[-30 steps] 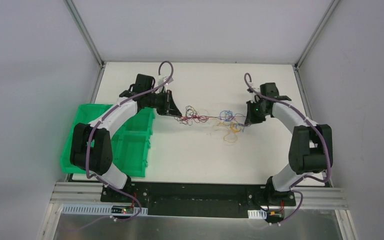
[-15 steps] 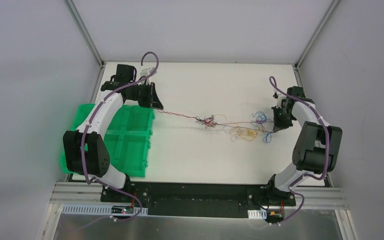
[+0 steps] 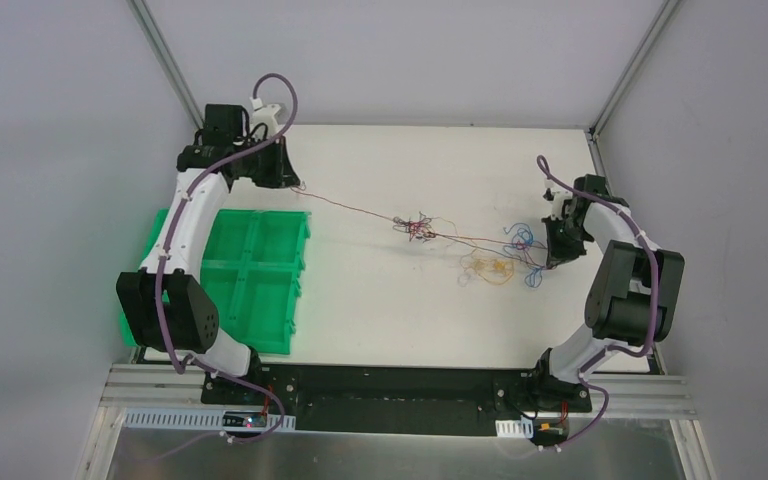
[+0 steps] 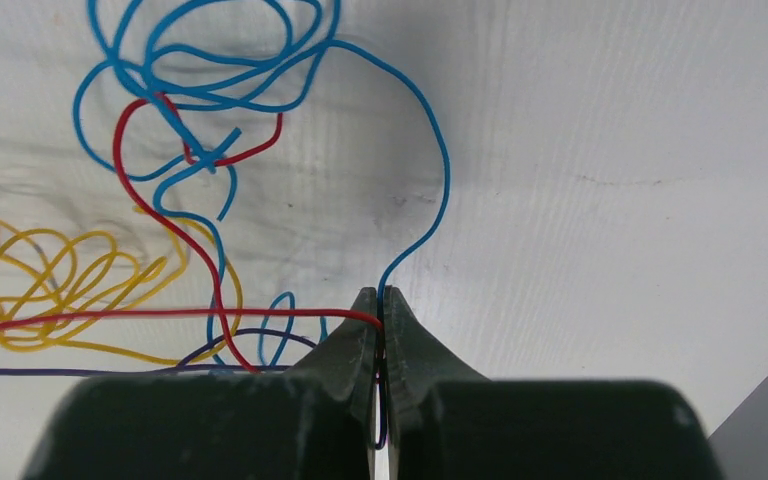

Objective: Untangle the cables

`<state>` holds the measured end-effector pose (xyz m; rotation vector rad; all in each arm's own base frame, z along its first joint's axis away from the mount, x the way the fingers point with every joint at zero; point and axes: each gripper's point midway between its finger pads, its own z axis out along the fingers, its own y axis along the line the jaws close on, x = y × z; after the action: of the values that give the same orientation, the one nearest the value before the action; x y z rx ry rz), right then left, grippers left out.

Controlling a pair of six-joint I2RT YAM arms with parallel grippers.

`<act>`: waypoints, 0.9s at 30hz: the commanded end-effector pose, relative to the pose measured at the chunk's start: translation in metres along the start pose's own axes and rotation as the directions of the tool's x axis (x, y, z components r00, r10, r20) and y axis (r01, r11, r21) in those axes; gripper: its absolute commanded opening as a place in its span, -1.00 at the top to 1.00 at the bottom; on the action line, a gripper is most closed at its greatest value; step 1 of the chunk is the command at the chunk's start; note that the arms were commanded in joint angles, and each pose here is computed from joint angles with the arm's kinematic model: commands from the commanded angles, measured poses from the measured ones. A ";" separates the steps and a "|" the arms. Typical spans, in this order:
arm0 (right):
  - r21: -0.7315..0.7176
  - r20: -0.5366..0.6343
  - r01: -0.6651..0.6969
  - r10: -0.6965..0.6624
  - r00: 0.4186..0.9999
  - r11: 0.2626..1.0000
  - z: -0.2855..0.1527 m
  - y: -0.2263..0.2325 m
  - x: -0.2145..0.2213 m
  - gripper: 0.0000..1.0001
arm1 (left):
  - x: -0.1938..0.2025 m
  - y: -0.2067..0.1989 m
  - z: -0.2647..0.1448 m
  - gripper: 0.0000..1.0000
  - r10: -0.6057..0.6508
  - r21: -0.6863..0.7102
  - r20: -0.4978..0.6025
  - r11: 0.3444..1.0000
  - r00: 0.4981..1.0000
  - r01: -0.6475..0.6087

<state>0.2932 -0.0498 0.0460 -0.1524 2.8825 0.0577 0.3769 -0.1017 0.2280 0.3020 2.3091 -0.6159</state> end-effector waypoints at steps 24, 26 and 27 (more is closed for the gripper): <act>-0.052 -0.108 -0.055 0.049 0.993 0.997 -0.001 -0.017 0.013 0.85 | -0.172 0.138 -0.101 1.00 0.000 -0.283 0.418 0.950 0.908 0.130; -0.180 -0.083 -0.081 0.067 0.994 0.980 -0.013 0.010 0.004 1.00 | -0.158 0.098 -0.075 1.00 -0.048 -0.089 0.365 0.992 0.930 0.086; -0.244 -0.079 -0.087 0.069 0.994 0.966 -0.021 0.024 0.001 1.00 | -0.150 0.077 -0.064 1.00 -0.055 -0.005 0.332 0.998 0.942 0.061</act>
<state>0.2806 -0.0692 0.0336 -0.0991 2.9948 0.1178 0.4933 0.0860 0.3449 -0.1032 2.0099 -0.2039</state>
